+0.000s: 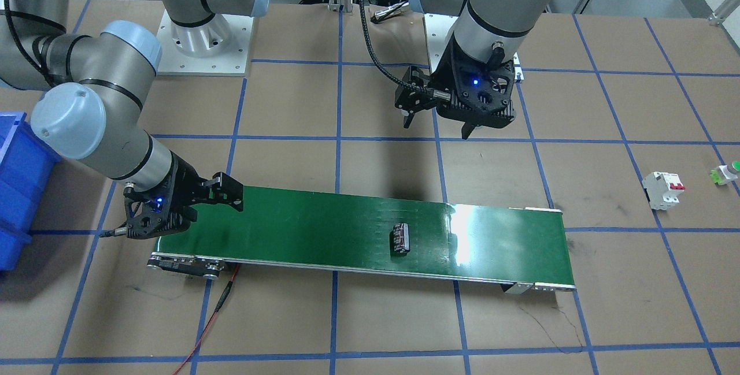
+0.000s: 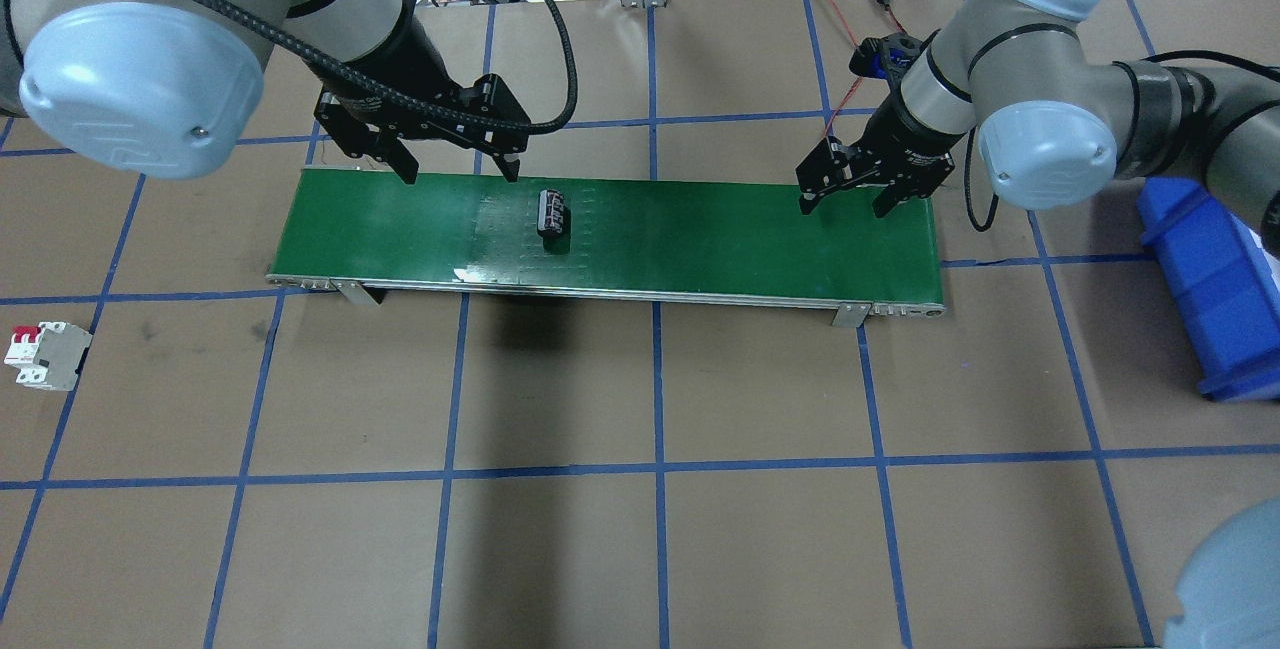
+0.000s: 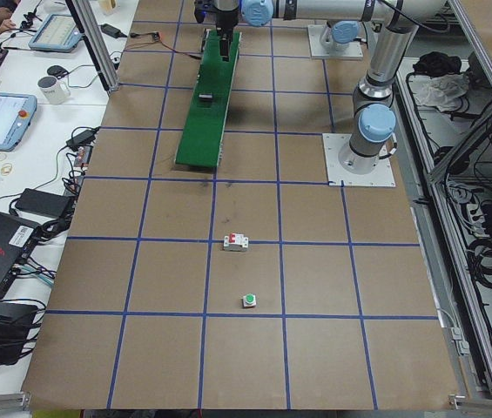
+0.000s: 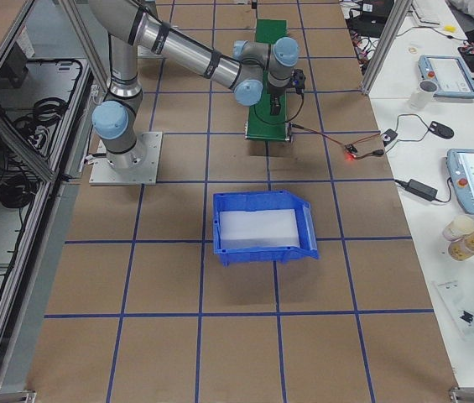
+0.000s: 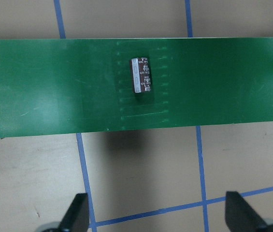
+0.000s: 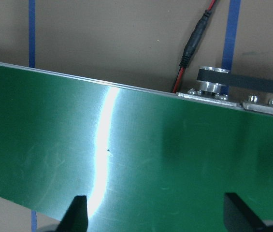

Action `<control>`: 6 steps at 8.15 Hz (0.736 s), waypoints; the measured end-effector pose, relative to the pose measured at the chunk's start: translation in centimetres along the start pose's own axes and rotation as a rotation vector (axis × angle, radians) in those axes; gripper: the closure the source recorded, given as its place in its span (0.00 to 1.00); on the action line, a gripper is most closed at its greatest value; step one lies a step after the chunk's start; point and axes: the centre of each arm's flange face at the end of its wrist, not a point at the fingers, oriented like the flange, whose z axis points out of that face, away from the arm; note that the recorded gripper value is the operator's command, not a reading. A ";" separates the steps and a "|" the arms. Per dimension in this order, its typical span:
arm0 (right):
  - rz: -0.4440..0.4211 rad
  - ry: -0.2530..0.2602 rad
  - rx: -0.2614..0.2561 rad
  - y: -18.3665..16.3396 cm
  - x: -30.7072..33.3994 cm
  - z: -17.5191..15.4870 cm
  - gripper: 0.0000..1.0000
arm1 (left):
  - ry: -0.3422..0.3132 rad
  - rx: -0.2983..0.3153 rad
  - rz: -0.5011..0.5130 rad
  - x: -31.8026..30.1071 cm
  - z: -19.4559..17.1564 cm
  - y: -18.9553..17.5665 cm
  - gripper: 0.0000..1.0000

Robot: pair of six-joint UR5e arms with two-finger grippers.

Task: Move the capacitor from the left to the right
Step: 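Hold the left gripper above the belt while the right gripper lowers toward the capacitor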

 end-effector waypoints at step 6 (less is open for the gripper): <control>0.011 0.010 -0.010 -0.2 0.1 0.6 0.00 | 0.004 0.002 0.000 0.0 0.1 0.0 0.00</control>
